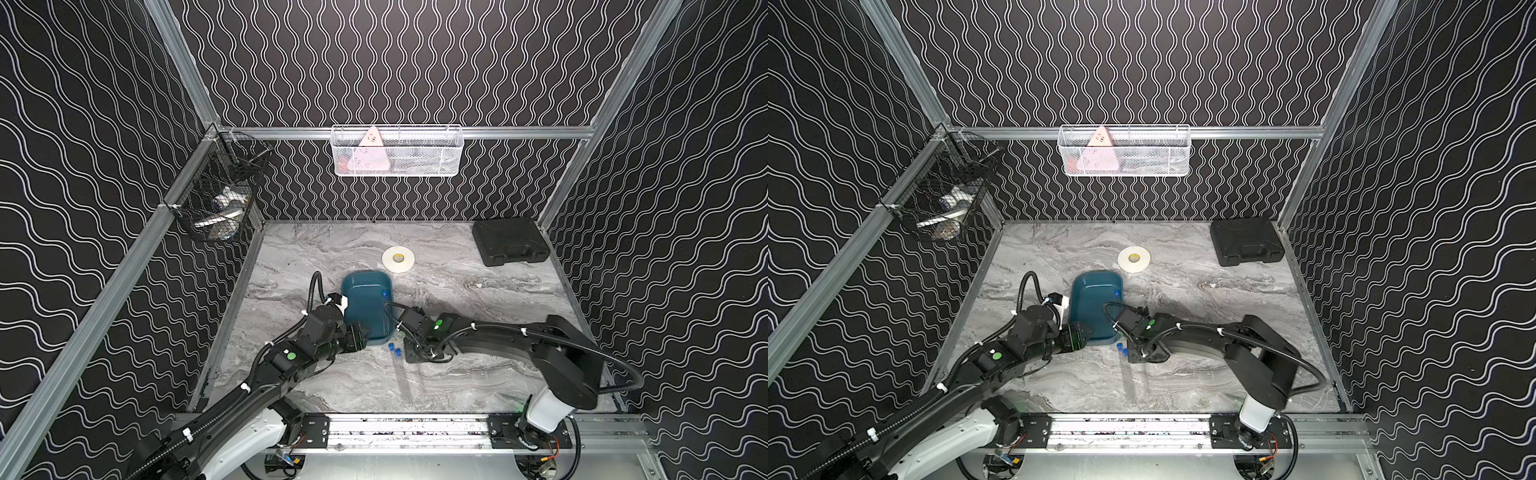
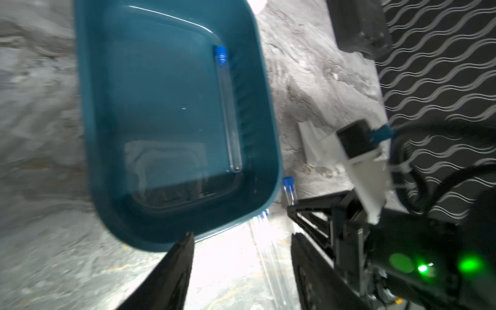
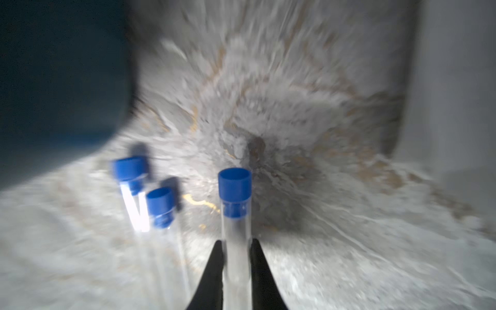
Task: Wipe the exteriors of test tubes
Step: Pick up the test tube at the center of the board.
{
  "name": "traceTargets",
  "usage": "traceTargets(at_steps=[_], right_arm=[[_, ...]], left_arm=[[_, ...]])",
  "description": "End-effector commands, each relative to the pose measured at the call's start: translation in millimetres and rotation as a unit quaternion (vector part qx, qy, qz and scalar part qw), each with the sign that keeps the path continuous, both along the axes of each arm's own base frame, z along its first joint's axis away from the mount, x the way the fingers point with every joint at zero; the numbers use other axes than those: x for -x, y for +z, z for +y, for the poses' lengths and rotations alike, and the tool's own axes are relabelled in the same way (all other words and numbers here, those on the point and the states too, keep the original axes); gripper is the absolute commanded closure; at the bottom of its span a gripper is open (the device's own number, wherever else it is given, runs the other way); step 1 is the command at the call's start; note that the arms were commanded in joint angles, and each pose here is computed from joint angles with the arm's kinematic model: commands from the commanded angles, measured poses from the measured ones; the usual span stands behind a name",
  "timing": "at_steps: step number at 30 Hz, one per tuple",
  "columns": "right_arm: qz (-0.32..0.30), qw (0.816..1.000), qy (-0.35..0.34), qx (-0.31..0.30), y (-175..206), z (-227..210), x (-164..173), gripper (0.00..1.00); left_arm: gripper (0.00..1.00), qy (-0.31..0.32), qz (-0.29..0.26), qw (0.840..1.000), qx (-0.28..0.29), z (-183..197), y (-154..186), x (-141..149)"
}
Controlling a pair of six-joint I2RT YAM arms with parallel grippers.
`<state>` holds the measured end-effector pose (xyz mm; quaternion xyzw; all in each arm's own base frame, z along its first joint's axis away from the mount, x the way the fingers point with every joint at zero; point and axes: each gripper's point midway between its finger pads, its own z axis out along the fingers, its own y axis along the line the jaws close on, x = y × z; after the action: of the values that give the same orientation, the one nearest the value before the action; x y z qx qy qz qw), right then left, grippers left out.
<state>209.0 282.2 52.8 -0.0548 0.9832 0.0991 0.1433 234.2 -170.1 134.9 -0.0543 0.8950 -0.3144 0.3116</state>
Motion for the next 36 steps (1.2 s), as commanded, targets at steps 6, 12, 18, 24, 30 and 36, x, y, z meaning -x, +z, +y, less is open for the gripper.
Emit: traceTargets(at_steps=[6, 12, 18, 24, 30, 36], right_arm=[[-0.077, 0.986, -0.033, -0.143, 101.6, -6.1, -58.6, 0.86], [-0.139, 0.967, -0.051, -0.209, 163.4, -16.0, -95.3, 0.85], [-0.165, 0.955, -0.058, -0.240, 186.0, -17.0, -113.0, 0.85], [-0.180, 0.952, -0.045, -0.242, 191.4, -15.8, -116.7, 0.85], [-0.187, 0.953, -0.037, -0.234, 191.0, -19.5, -116.4, 0.85], [-0.188, 0.955, -0.025, -0.229, 190.8, -23.4, -114.9, 0.85]], left_arm=[[0.38, -0.125, -0.055, 0.976, 0.167, -80.0, 51.3, -6.3], [0.38, -0.195, -0.066, 0.948, 0.243, -139.6, 79.3, -20.3], [0.44, -0.216, -0.066, 0.935, 0.273, -175.5, 82.7, -39.1], [0.53, -0.209, -0.066, 0.940, 0.262, -179.4, 73.8, -47.8], [0.60, -0.202, -0.065, 0.948, 0.239, -174.4, 64.9, -47.9], [0.62, -0.200, -0.072, 0.953, 0.215, -169.2, 64.7, -47.2]])
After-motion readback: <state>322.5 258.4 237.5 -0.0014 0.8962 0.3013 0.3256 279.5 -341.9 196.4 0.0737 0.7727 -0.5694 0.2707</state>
